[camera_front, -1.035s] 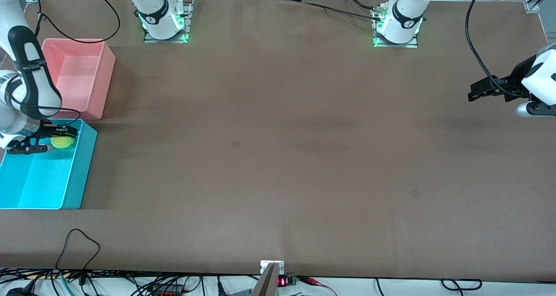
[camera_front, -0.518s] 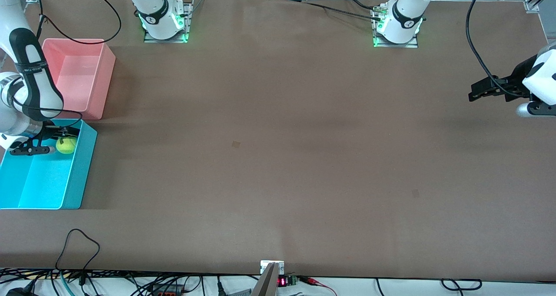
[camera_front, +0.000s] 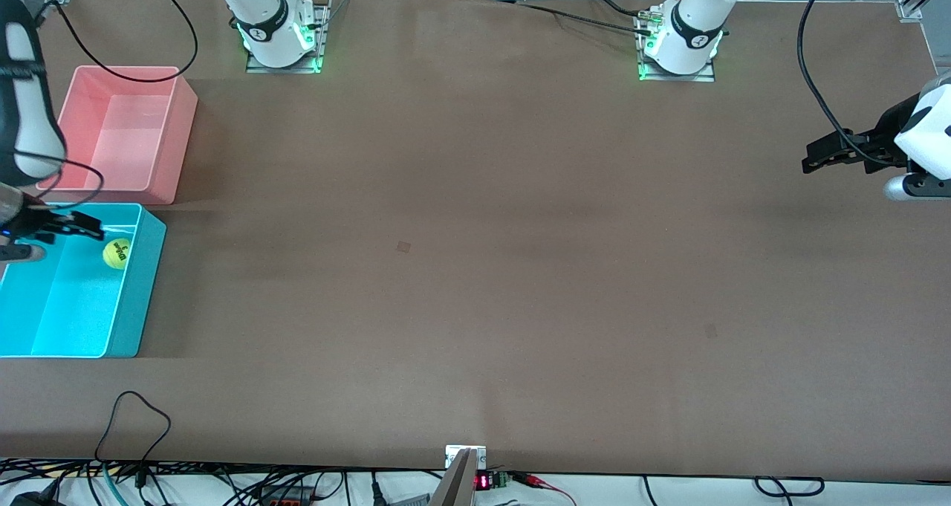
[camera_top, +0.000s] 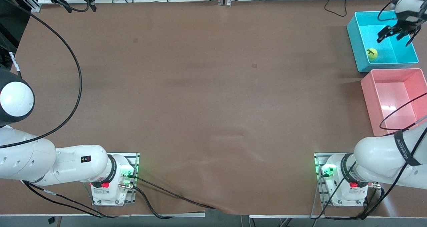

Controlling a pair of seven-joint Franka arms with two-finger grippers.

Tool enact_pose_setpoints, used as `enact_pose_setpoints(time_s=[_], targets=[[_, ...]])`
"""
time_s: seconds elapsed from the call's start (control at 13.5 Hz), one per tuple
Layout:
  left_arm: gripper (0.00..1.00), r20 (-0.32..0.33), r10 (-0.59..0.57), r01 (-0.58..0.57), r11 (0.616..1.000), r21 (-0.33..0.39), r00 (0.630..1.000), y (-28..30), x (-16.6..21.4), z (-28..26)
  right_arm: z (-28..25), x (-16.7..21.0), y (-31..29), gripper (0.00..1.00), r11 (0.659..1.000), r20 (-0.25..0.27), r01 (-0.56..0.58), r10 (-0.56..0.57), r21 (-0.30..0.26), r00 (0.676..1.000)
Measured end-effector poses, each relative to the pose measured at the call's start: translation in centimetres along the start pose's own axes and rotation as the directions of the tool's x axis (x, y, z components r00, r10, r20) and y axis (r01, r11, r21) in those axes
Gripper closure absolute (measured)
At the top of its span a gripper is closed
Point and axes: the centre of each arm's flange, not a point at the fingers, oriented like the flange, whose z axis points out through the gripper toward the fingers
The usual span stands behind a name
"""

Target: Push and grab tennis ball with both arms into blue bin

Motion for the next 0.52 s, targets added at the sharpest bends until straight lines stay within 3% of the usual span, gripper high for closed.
enact_pose_setpoints(time_s=[0.3,0.52], targets=[[0.00,0.000,0.000,0.000,1.000,0.000,1.000,0.0,0.0,0.0,-12.0,0.5,-6.4,0.00,0.995,-0.070,0.097,-0.098,-0.018,0.993],[0.00,0.000,0.000,0.000,1.000,0.000,1.000,0.0,0.0,0.0,-17.9,0.4,-12.9,0.00,0.986,-0.089,0.165,-0.166,-0.020,0.982]])
